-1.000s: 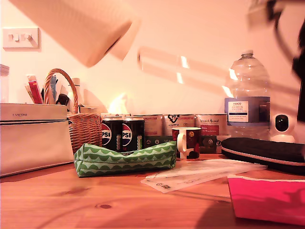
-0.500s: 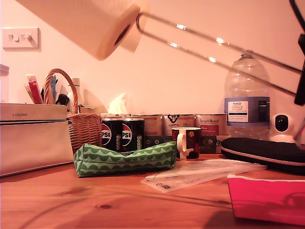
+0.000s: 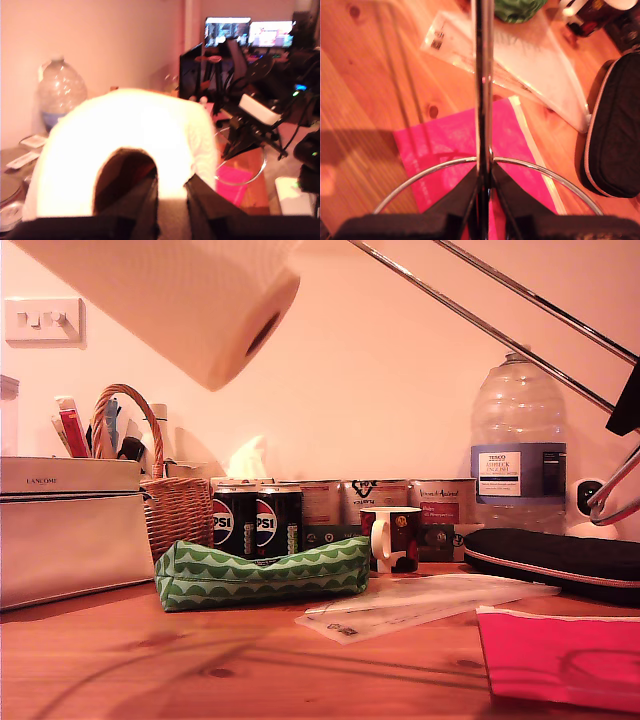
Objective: Insert the paper towel roll into the metallic stand.
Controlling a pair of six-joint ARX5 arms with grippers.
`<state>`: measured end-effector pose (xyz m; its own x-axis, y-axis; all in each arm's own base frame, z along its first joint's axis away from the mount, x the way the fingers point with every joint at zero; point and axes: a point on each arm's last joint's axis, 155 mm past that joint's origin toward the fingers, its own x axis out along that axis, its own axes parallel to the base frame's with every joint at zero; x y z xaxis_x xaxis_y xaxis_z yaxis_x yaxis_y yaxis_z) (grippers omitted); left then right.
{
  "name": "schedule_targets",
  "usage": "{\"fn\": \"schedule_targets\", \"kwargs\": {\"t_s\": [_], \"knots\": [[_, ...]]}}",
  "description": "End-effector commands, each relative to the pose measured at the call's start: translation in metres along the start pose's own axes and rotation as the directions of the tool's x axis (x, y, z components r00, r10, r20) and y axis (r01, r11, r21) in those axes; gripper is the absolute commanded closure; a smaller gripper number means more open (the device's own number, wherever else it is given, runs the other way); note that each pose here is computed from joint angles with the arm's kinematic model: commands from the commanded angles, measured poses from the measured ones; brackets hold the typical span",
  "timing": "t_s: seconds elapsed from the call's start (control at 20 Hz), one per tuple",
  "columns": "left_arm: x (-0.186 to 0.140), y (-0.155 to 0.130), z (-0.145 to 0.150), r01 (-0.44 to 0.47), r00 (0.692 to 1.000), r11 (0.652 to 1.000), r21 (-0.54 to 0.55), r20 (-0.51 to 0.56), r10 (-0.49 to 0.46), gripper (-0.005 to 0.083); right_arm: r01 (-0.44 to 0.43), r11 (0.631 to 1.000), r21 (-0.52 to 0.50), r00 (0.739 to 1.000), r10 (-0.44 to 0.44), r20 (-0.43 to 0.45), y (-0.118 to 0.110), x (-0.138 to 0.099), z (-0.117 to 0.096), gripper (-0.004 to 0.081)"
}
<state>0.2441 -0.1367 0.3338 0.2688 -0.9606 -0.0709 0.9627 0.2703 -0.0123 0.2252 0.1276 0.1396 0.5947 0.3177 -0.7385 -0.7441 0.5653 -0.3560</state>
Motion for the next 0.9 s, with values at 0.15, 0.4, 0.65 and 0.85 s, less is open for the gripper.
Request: {"fn": "schedule_targets", "kwargs": {"t_s": [0.15,0.4,0.65,0.85], "knots": [[0.009,-0.002,-0.005,0.001,0.999,0.999,0.034,-0.045,0.001,0.0796,-0.026,1.0,0.005,1.0,0.026,0.017,0.008,0.003,0.0,0.0783],[0.01,-0.002,-0.005,0.004,0.999,0.999,0.035,-0.044,-0.002,0.0796,-0.048,0.999,0.012,0.999,0.048,-0.024,0.015,0.007,-0.013,0.0783],[0.01,-0.011,0.003,0.047,0.999,0.998,0.032,-0.002,-0.047,0.0796,-0.045,0.999,0.012,0.999,0.046,-0.023,0.016,0.011,-0.016,0.0783],[0.009,-0.016,0.008,0.073,0.997,0.997,0.032,0.023,-0.074,0.0796,-0.045,0.999,0.013,0.998,0.045,-0.031,0.018,0.015,-0.02,0.0783]]}}
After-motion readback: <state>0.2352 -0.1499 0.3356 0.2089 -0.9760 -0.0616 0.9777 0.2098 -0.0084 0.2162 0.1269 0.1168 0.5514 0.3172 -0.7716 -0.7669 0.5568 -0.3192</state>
